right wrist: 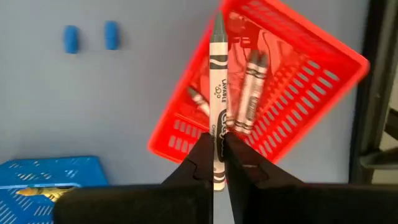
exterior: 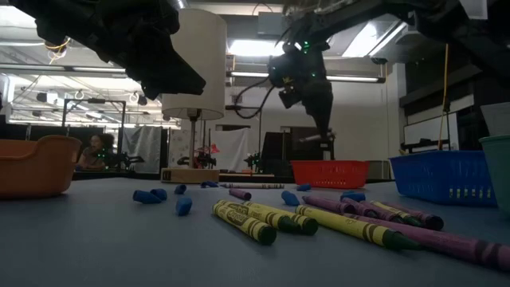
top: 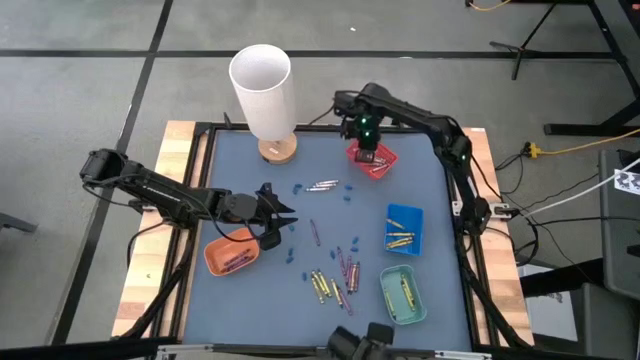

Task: Sort crayons
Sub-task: Put the grey crayon into the red bin

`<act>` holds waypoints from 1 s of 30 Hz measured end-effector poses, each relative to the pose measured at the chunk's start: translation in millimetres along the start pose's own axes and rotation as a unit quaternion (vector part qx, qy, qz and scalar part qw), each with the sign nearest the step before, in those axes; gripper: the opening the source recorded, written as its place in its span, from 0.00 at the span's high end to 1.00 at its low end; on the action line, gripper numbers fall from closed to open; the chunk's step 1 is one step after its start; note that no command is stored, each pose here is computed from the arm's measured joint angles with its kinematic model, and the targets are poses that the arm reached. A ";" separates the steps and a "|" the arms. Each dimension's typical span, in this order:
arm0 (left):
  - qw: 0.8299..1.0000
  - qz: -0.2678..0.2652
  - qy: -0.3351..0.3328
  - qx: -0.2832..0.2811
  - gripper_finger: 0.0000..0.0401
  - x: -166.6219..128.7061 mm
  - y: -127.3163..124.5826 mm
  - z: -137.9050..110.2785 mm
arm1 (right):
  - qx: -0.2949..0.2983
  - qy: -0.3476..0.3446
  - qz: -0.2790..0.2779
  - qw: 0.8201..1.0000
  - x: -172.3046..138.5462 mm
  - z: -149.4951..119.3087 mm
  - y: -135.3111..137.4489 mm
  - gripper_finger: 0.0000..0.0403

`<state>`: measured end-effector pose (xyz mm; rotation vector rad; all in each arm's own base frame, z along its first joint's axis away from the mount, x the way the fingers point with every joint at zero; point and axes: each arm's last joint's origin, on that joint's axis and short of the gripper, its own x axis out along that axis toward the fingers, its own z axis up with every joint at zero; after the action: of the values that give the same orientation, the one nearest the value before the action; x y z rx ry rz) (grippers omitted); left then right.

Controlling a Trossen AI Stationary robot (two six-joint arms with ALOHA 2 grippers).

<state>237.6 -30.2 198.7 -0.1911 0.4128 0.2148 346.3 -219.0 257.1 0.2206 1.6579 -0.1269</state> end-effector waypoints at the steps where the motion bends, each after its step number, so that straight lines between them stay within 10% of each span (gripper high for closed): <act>1: 1.000 0.000 0.000 0.000 0.73 0.0 0.0 0.0 | 0.005 0.000 0.001 1.000 0.0 -1.4 -4.0 0.96; 18: 1.000 0.000 0.000 0.000 0.73 0.0 -0.1 0.0 | 0.032 -0.002 0.003 0.999 -0.2 -9.3 -23.9 0.96; 30: 1.000 0.000 0.000 0.001 0.73 0.0 -0.1 0.0 | 0.032 -0.018 -0.005 0.999 -0.3 -6.4 -25.6 0.72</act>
<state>237.6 -30.2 198.7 -0.1897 0.4128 0.2149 334.5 -242.6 256.8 0.2577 1.6211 -0.1902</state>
